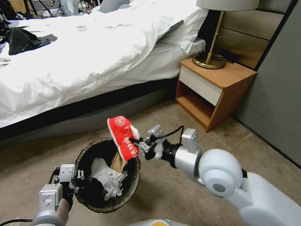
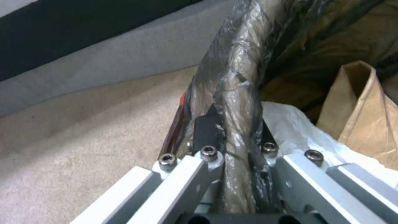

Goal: Pick up the trash bin, then pick up the garbage from the floor and place it into the trash bin.

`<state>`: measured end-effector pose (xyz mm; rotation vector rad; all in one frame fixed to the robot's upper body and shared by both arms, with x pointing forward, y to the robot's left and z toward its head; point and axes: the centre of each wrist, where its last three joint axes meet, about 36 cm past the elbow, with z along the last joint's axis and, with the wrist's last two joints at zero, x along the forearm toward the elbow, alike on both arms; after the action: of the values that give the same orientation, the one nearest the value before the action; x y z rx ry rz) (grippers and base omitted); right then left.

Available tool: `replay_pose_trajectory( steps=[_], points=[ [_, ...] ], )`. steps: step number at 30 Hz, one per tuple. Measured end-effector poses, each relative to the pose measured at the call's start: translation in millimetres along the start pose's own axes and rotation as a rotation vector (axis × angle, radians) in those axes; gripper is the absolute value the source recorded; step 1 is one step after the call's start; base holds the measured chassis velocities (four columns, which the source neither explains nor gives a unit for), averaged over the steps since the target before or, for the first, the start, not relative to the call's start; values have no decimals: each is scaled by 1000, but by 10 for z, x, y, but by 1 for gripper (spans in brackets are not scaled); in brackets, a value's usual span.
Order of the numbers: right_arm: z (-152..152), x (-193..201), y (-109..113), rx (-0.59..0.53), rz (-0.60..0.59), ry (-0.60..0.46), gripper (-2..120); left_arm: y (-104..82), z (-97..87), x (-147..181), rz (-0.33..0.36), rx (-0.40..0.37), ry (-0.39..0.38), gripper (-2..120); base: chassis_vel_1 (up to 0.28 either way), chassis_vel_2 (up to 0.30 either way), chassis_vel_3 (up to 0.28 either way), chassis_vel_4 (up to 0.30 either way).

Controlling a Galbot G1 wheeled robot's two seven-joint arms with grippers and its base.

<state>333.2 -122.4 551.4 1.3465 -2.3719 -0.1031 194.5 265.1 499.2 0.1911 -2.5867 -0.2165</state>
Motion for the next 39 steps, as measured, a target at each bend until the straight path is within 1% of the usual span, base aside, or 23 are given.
replay_pose_trajectory(
  steps=[10,13,21,22,24,25,28,29,30,32,33,34,36,37,39],
  points=[
    [119,-264,81,-5,-12,60,0,-4,4,2,-2,2,3,1,0,0,0,0],
    [191,-366,101,-10,-11,96,0,-1,5,3,-3,2,4,1,0,0,0,0],
    [289,-486,151,-8,-5,155,0,0,0,0,-3,2,2,1,0,0,0,0],
    [292,-496,163,-5,-5,167,3,0,0,0,-3,3,2,1,0,0,0,0],
    [303,-513,201,2,-6,188,12,0,0,0,-2,4,2,1,0,0,0,0],
    [303,-513,201,2,-6,188,12,0,0,0,-2,4,2,1,0,0,0,0],
    [338,-544,290,-1,16,213,26,-1,-1,-1,-1,6,2,1,0,0,0,0],
    [344,-550,304,-3,21,216,30,-1,-1,-1,-1,6,2,1,0,0,0,0],
    [344,-550,304,-3,21,216,30,-1,-1,-1,-1,6,2,1,0,0,0,0],
    [351,-564,338,-7,36,220,40,0,0,0,-1,5,2,1,0,0,0,0],
    [351,-564,338,-7,36,220,40,0,0,0,-1,5,2,1,0,0,0,0],
    [347,-563,345,-8,39,220,43,0,0,0,-1,5,3,1,0,0,0,0],
    [314,-548,359,-8,43,216,57,1,0,0,-1,5,3,1,0,0,0,0],
    [314,-548,359,-8,43,216,57,1,0,0,-1,5,3,1,0,0,0,0],
    [294,-540,355,-9,47,212,66,-1,-1,-1,0,5,2,1,0,0,0,0]
  ],
)
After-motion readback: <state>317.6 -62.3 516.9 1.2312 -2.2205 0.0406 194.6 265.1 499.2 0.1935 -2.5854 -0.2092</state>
